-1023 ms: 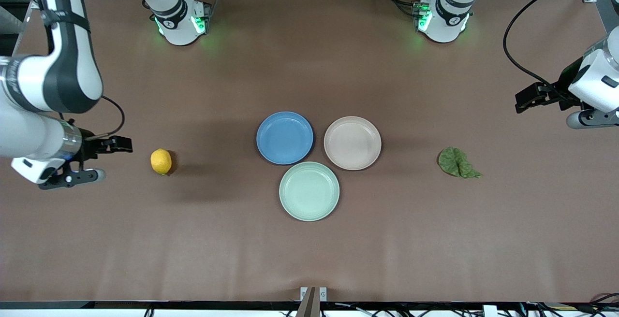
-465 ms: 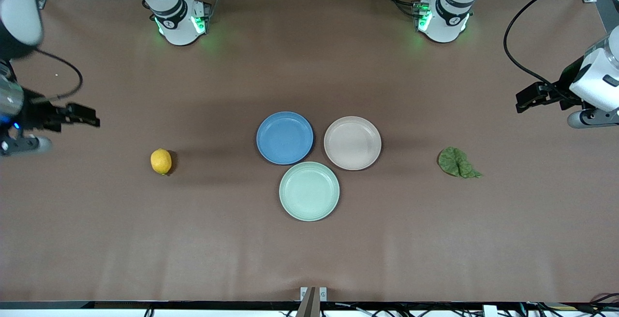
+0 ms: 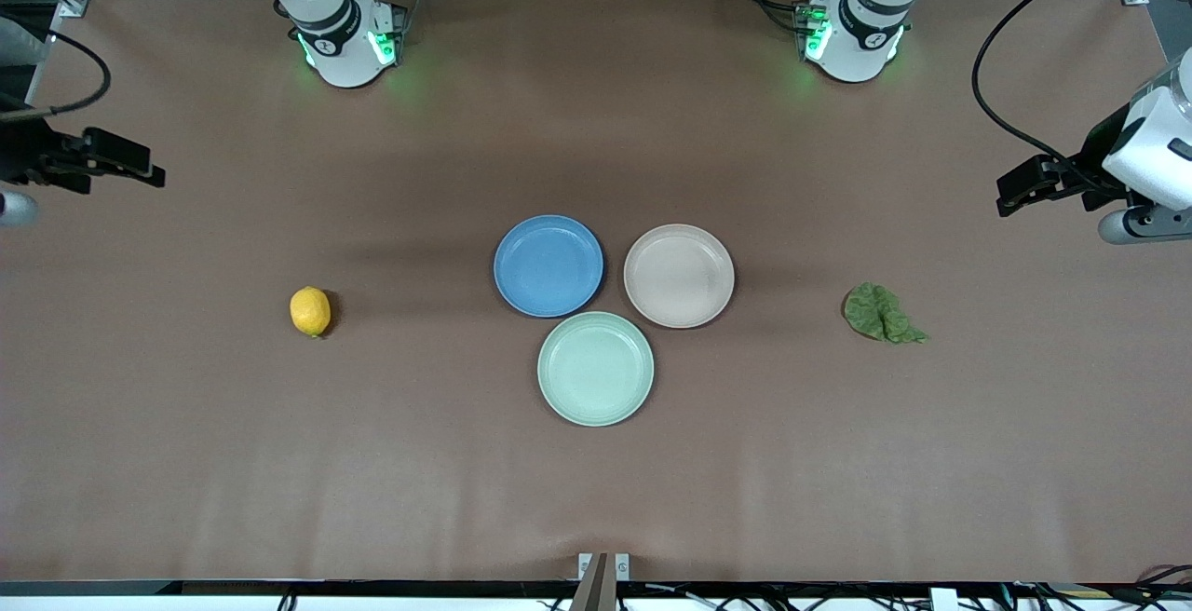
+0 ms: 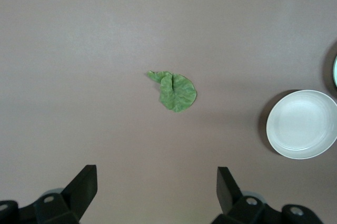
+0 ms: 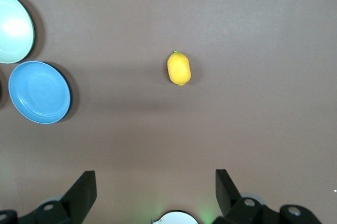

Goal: Pick lemon and lettuce from blue and beige plates

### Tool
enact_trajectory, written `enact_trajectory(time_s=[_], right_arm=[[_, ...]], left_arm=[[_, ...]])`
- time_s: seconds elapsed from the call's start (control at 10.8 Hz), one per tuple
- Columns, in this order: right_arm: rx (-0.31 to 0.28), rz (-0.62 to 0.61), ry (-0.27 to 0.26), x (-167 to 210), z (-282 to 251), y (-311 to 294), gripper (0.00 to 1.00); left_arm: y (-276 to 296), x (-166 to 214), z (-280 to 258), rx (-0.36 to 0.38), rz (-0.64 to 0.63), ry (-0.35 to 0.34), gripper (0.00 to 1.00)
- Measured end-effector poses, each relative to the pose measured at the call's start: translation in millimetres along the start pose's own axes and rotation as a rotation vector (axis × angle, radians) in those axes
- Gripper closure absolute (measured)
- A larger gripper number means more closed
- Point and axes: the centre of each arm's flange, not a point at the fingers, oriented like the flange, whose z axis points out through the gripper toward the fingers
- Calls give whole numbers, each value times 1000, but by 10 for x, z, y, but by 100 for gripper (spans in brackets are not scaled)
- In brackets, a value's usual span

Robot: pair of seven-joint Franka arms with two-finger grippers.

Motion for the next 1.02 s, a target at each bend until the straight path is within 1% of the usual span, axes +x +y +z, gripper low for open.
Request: enact_trajectory(time_s=[0.19,0.47,0.56,0.74,0.84,1.02], right_arm=[[4,9,23,-99,-128,50,0],[3,12,26,-115,-142,57,0],[-9,16,26,-117,-145,78,0],[-68,17,24,-118,-154,93,0],[-86,12,24,-116,-156,71,0],[-100,10,25,-114,-157,63,0]], left_arm=[[0,0,0,0,0,0,0],[0,-1,1,0,0,-1,0],[0,-1,2,0,0,-1,0],[-1,-1,2,0,0,-2,0],[-1,-1,2,0,0,-2,0],[-2,0,7,0,0,-3,0]])
